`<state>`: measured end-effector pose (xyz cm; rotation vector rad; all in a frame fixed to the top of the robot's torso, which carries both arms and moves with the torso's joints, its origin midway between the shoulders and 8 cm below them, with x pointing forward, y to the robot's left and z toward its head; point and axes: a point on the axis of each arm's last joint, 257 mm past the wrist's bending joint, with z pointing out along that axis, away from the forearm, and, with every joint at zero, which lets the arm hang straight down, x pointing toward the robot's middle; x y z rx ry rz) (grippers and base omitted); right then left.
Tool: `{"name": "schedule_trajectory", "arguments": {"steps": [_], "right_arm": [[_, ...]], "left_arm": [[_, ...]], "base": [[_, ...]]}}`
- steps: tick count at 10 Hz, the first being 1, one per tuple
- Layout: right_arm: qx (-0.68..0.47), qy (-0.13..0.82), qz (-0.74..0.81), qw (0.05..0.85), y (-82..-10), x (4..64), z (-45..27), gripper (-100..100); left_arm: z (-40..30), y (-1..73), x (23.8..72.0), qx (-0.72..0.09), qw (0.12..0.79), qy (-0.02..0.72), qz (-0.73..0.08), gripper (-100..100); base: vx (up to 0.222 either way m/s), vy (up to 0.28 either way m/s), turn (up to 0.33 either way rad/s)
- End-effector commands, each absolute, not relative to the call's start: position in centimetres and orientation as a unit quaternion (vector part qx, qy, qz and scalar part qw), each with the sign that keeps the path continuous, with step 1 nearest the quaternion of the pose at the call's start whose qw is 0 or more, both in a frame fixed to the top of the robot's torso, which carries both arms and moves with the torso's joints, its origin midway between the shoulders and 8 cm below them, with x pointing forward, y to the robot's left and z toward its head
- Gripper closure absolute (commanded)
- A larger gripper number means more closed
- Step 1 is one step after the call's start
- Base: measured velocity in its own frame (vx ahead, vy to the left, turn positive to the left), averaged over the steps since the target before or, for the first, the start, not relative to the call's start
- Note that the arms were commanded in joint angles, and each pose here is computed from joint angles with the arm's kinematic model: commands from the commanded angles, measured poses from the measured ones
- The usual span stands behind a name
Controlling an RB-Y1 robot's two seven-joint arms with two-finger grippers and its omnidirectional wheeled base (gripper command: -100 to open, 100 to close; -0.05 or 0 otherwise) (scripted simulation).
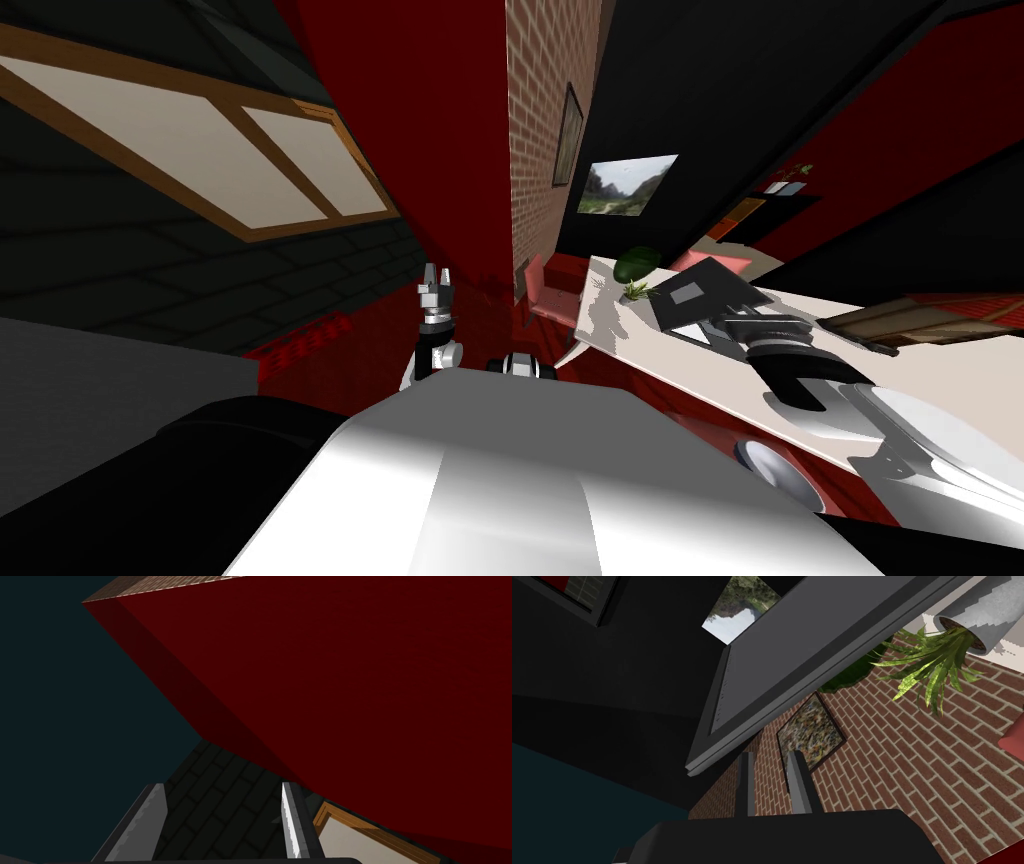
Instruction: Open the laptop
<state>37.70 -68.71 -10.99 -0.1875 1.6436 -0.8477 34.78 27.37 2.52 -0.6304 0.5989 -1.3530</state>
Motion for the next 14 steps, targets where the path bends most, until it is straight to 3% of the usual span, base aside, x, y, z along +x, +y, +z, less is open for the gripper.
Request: {"name": "schedule_trajectory", "arguments": {"steps": [1, 14], "right_arm": [[-0.127, 0.704, -0.41, 0.566, -69.1, 37.1, -10.5, -100], [-0.336, 0.636, -0.58, 0.383, -70.5, 34.7, -8.7, -100]], "left_arm": [[2.5, 27.4, 34.8, -0.282, 0.694, 0.268, -0.606, 0], [2.5, 27.4, 34.8, -0.282, 0.694, 0.268, -0.606, 0]], "base": [[-0.013, -0.026, 0.045], [-0.013, -0.022, 0.046]]}}
